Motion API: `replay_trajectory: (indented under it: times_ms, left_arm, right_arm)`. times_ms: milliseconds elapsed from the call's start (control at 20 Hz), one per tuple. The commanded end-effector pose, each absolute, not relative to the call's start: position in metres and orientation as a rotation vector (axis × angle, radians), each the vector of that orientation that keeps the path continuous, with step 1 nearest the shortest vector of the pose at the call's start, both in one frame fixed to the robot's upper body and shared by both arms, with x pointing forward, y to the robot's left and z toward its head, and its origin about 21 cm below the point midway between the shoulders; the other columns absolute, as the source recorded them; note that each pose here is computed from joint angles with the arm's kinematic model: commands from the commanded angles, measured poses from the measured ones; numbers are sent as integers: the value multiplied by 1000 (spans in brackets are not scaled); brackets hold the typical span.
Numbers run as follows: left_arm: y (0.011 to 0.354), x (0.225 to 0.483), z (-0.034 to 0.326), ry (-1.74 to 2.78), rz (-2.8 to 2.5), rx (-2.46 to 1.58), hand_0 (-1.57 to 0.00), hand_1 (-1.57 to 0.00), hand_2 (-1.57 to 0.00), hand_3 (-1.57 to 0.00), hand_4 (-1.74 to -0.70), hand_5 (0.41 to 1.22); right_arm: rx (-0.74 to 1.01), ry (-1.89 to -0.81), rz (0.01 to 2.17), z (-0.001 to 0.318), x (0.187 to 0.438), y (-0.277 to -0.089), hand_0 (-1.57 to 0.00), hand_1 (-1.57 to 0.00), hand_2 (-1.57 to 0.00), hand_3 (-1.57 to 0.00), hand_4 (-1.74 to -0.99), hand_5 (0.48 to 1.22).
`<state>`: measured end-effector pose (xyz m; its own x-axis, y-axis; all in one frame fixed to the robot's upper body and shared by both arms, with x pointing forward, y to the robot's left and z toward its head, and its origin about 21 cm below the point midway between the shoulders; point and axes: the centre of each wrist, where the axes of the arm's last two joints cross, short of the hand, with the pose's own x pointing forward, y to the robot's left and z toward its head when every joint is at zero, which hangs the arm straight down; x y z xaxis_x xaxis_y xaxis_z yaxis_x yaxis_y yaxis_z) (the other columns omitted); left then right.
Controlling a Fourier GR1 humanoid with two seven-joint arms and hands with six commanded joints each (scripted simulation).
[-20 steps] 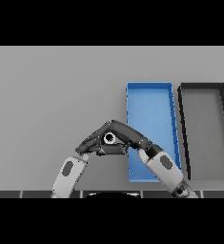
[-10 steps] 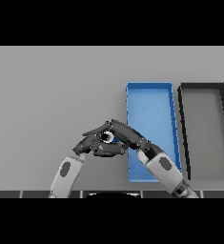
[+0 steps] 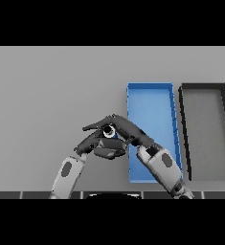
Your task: Pick up the blue pipe and place it into the blue bin.
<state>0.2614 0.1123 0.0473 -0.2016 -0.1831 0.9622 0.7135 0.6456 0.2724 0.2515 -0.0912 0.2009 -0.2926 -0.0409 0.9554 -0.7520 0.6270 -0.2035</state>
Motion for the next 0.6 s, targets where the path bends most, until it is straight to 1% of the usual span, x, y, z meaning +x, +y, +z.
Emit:
replay_trajectory:
  times_ms: [0,100,250,300,400,500,550]
  left_arm:
    - [115,262,47,-1574,-864,-452,-16,-14,-14,-12,-913,470]
    - [115,262,45,-1562,-864,-446,-10,-9,-9,-8,-908,456]
    - [110,265,44,-1553,-872,-454,-5,-4,-4,-3,-906,441]
    - [114,263,45,-1558,-873,-456,-3,-3,-3,-3,-906,437]
    - [114,262,48,-1555,-868,-448,-2,-2,-2,-1,-905,433]
    - [118,258,45,-1544,-874,-442,-1,-1,-1,0,-898,430]
    - [121,258,45,-1547,-878,-432,0,0,0,0,-892,428]
  right_arm:
    - [677,-1738,779,210,252,-91,-1571,-1571,-1571,-1571,-1741,1221]
    - [721,-1757,755,233,253,-98,-1571,-1571,-1571,-1571,-1741,1221]
    - [766,-1803,755,270,267,-112,-1571,-1571,-1571,-1571,-1741,1221]
    - [773,-1830,727,287,273,-116,-1571,-1571,-1571,-1571,-1741,1221]
    - [690,-1938,634,310,281,-127,-1571,-1571,-1571,-1571,-1741,1221]
    - [560,-1984,557,329,290,-140,-1571,-1571,-1571,-1571,-1741,1221]
    - [516,-1983,530,334,296,-152,-1571,-1571,-1571,-1571,-1741,1221]
